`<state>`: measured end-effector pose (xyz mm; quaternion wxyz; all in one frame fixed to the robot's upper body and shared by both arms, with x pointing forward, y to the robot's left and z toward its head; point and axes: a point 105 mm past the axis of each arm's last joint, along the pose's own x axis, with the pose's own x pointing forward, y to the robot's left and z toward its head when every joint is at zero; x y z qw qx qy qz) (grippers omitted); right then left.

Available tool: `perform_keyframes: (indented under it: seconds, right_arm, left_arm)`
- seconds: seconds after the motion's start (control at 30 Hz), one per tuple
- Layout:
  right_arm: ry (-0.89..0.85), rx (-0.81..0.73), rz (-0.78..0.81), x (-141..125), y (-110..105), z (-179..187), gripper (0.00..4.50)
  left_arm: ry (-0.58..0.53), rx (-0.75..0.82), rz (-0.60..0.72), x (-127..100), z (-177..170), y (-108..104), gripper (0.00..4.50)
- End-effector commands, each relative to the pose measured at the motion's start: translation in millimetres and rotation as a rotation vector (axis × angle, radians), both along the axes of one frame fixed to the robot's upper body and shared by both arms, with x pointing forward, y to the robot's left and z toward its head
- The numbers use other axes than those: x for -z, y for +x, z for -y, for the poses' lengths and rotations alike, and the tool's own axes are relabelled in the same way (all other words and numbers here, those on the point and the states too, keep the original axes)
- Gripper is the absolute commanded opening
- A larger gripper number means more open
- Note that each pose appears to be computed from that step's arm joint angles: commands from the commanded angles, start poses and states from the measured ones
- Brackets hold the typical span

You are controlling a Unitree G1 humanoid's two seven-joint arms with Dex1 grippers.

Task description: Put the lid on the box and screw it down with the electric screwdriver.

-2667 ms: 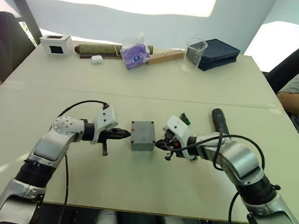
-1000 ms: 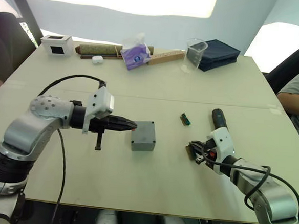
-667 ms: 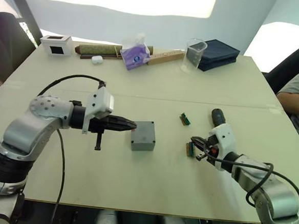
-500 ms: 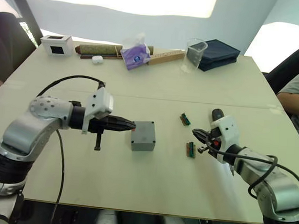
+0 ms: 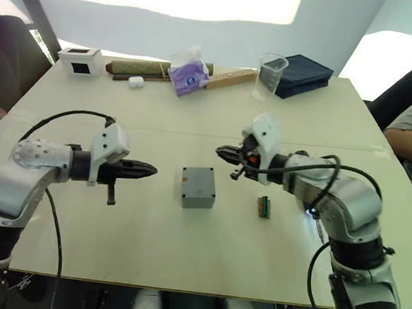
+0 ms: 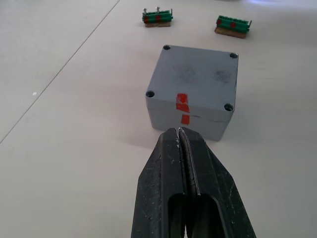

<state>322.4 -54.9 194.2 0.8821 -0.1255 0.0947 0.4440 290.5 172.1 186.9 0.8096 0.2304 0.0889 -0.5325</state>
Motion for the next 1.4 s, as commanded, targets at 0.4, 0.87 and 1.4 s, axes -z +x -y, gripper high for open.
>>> perform_keyframes:
  seconds: [0.4, 0.87, 1.4]
  right_arm:
    - [-0.056, -0.052, 0.012, 15.4, 6.9, -14.1, 0.06]
    - [-0.072, 0.002, -0.003, 26.0, 11.4, 3.1, 0.06]
    - [-0.079, -0.017, -0.017, 27.2, 9.8, 0.3, 0.06]
  left_arm:
    - [-0.034, -0.023, 0.054, -11.1, 1.3, -7.3, 0.0]
    - [-0.036, 0.004, 0.055, -10.9, 8.7, -6.8, 0.0]
    - [-0.039, 0.017, 0.057, -11.3, 13.9, -6.7, 0.0]
